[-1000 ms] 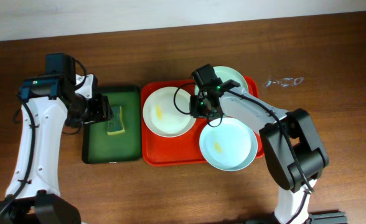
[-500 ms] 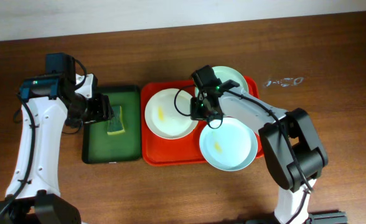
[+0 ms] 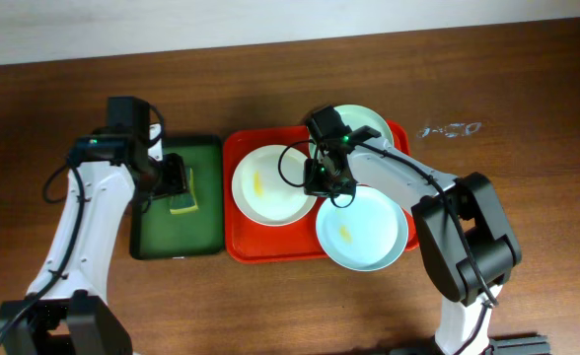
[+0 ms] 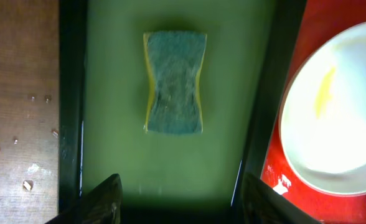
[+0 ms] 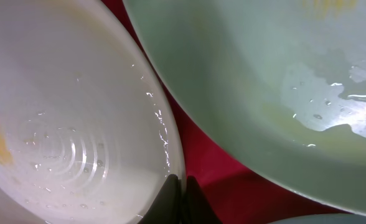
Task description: Clean dirty plates on tray and stack at the side
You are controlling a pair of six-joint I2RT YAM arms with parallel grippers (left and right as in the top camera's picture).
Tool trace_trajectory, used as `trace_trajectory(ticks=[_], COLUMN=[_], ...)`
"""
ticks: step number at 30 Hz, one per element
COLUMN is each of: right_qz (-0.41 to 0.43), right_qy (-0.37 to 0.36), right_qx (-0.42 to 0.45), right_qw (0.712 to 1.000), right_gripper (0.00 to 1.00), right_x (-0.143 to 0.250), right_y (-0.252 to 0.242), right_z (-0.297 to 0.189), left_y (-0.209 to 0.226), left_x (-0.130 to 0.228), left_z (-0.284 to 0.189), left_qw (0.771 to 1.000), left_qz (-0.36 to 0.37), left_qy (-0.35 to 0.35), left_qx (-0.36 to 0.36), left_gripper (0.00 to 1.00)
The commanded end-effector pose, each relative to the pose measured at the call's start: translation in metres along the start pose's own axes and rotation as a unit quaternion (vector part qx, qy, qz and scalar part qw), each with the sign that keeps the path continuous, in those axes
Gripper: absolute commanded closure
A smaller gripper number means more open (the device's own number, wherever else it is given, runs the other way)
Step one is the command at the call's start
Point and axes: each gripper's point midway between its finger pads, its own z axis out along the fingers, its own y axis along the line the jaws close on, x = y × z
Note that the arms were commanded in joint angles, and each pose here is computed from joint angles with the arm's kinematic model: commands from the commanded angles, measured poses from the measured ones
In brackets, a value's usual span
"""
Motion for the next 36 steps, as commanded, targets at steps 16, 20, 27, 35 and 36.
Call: trace_trajectory(ticks=[16, 20, 27, 35, 36], right_qz=[-0.004, -0.004, -0.005, -0.005, -0.005], right_qy=[0.01, 0.01, 0.009, 0.008, 0.008], right_qx=[0.0, 0.0, 0.0, 0.0, 0.0], right_qw=[1.0, 1.0, 1.0, 1.0, 1.0], right_gripper=[0.96, 0.96, 0.96, 0.95, 0.95], right_x=[0.007, 0.007, 0.006, 0.006, 0.006], right_y=[0.0, 0.0, 0.001, 0.001, 0.001], right_z=[0.001, 0.001, 0.001, 0.001, 0.001], left_y=[0.002, 0.012, 0.013, 0.004, 0.004], left_x=[-0.007, -0.011, -0.014, -0.007, -0.007], left_z=[0.082, 0.099, 0.106, 0.117, 0.117], left_qw=[0.999, 0.998, 0.998, 0.998, 0.998], left_qz=[0.003, 0.004, 0.004, 0.015, 0.018], left_qy=[0.021, 0.019, 0.015, 0.036, 0.037], left_qx=[-0.032, -0.063, -0.066, -0.041, -0.04], left_gripper=[0.48, 0.47, 0.56, 0.6, 0.59])
